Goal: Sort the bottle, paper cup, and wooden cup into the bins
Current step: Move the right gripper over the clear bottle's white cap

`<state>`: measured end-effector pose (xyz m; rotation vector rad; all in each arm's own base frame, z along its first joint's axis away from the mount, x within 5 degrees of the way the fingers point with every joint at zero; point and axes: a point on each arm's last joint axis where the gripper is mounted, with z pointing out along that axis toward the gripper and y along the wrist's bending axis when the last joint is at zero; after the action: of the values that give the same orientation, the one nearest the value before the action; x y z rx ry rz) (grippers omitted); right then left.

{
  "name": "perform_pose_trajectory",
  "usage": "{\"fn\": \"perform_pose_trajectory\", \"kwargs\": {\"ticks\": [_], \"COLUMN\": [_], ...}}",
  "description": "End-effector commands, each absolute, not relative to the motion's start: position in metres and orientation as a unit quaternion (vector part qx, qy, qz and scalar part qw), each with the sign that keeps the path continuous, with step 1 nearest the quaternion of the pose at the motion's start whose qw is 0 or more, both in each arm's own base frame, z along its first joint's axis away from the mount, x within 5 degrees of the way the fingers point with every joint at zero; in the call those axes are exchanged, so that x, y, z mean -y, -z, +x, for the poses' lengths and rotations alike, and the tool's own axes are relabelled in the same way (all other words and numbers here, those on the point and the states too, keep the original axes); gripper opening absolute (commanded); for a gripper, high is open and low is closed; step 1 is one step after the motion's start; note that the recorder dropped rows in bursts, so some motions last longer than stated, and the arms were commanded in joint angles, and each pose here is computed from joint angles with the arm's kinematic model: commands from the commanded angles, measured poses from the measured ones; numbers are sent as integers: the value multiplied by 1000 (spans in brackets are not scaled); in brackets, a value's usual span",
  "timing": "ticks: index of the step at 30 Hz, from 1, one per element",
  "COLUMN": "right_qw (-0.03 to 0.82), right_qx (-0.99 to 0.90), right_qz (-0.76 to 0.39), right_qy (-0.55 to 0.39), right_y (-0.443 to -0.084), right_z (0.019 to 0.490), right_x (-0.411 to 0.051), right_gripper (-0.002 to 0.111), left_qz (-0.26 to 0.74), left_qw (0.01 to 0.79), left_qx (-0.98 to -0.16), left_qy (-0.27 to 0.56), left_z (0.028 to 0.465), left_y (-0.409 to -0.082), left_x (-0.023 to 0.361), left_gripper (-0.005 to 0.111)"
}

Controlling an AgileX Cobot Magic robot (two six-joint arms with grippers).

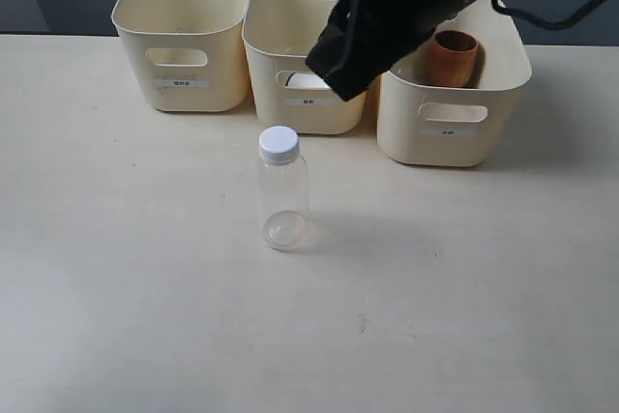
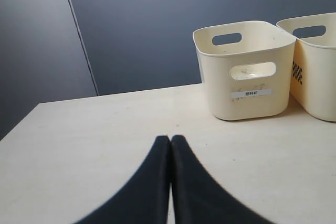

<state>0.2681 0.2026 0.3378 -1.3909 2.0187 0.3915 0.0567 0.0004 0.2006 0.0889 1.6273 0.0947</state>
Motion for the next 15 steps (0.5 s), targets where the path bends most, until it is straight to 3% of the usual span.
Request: {"fn": "perform_pose_trajectory", "kwargs": {"ticks": [1, 9, 15], "right_qw": [302, 275, 255], "right_qx": [-763, -767, -773], "right_qz": [-550, -558, -559], "right_qy": [-154, -159, -161], "right_y": [-328, -312, -299], "right_z": [265, 267, 272], "right_x": [-215, -225, -228], "right_gripper": [28, 29, 60], "left_qz": [39, 39, 39], "left_qw": [689, 689, 689], "left_qx": [-723, -723, -723], "left_qy": [-42, -42, -42], "left_z": [56, 56, 56], "left_y": [-201, -201, -201], "left_x": [0, 0, 0], "left_gripper": [0, 0, 0]}}
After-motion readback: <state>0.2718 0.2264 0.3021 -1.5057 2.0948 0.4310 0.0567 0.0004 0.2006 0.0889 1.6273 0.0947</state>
